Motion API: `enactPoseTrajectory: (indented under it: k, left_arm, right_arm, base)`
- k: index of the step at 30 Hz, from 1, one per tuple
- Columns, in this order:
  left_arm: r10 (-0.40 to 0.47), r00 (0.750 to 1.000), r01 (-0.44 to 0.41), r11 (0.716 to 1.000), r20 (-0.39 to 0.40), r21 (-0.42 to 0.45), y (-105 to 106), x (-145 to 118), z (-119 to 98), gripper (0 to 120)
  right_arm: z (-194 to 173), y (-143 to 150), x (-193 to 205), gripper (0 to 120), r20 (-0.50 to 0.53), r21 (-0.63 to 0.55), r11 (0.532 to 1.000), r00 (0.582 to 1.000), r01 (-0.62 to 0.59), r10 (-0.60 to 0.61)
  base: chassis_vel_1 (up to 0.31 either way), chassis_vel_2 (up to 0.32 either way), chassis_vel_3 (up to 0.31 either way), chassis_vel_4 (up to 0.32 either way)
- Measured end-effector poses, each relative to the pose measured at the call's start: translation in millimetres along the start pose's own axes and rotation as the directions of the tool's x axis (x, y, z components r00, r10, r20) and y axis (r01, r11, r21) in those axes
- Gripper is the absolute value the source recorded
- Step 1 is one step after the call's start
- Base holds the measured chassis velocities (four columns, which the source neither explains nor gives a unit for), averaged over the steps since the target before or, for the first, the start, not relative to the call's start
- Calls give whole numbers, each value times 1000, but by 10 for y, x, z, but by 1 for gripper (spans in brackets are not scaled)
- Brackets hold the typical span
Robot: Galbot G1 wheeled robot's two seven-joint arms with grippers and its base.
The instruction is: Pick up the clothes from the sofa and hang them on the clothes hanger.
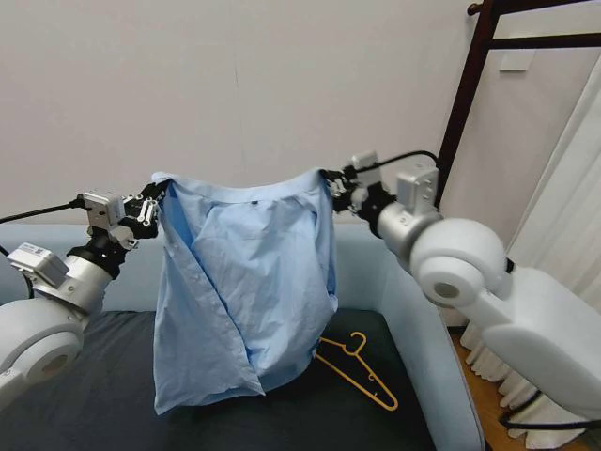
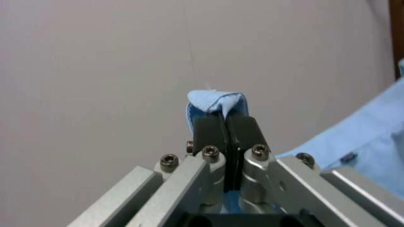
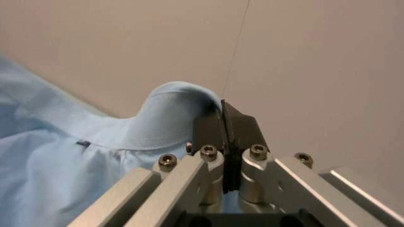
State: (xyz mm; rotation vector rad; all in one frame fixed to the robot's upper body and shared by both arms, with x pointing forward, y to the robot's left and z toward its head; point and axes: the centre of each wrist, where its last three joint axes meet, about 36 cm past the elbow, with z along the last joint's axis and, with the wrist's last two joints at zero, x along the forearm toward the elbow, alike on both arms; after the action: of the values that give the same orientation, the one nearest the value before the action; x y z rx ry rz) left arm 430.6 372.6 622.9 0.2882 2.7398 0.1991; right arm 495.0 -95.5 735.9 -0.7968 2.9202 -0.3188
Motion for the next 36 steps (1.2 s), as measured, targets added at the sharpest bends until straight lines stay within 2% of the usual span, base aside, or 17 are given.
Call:
enactPoseTrajectory:
  k: [1,2,5,7,8,11,12,13,15,17,19,20,22,24,29,36]
  left_arm:
    - [-5,1000,5,1000,-14,0,29,-49,119,0]
    - [-5,1000,5,1000,-14,0,29,-49,119,0]
    - [-23,1000,23,998,-9,-63,186,-348,323,0]
    - [-75,997,76,991,16,-109,349,-581,258,0]
    - [-75,997,76,991,16,-109,349,-581,258,0]
    - [-110,992,118,982,61,-146,455,-755,-56,0]
    - [-107,991,118,980,74,-159,457,-746,-174,0]
    - [-107,991,118,980,74,-159,457,-746,-174,0]
    - [-94,989,116,975,117,-192,445,-665,-420,0]
    - [-60,990,89,967,127,-237,338,-516,-558,0]
    - [-38,986,83,958,165,-275,202,-401,-794,0]
    - [-38,986,83,958,165,-275,202,-401,-794,0]
    - [-27,980,84,954,198,-286,36,-317,-1059,0]
    - [-22,977,85,953,213,-292,-45,-267,-1231,0]
    - [-21,973,87,956,229,-280,-68,-240,-1416,0]
    - [-25,975,78,969,220,-234,110,-307,-1356,0]
  right_arm:
    - [-17,-3,-139,0,1,12,1000,1000,-14,14]
    - [-17,-3,-139,0,1,12,1000,1000,-14,14]
    - [-88,-133,-599,0,-15,59,994,996,-89,90]
    - [-195,-266,-761,0,3,96,985,990,-141,141]
    - [-195,-266,-761,0,3,96,985,990,-141,141]
    - [-486,-417,-763,0,43,124,977,984,-176,172]
    - [-603,-471,-704,0,60,135,973,982,-185,179]
    - [-603,-471,-704,0,60,135,973,982,-185,179]
    - [-796,-498,-560,0,83,148,972,982,-183,172]
    - [-974,-490,-372,0,99,146,974,982,-176,163]
    - [-1155,-406,-142,0,119,146,977,983,-154,137]
    - [-1155,-406,-142,0,119,146,977,983,-154,137]
    - [-1358,-280,145,0,151,151,980,983,-128,105]
    - [-1467,-185,357,0,160,159,982,984,-107,81]
    - [-1604,-185,647,0,165,155,981,982,-115,89]
    - [-1680,-233,759,0,149,142,981,983,-134,112]
  base:
    - [0,0,0,0]
    - [0,0,0,0]
    - [0,0,0,0]
    - [0,0,0,0]
    - [0,0,0,0]
    - [0,0,0,0]
    - [0,0,0,0]
    - [0,0,0,0]
    - [0,0,0,0]
    - [0,0,0,0]
    - [0,0,0,0]
    - [0,0,0,0]
    - [0,0,0,0]
    - [0,0,0,0]
    - [0,0,0,0]
    - [0,0,0,0]
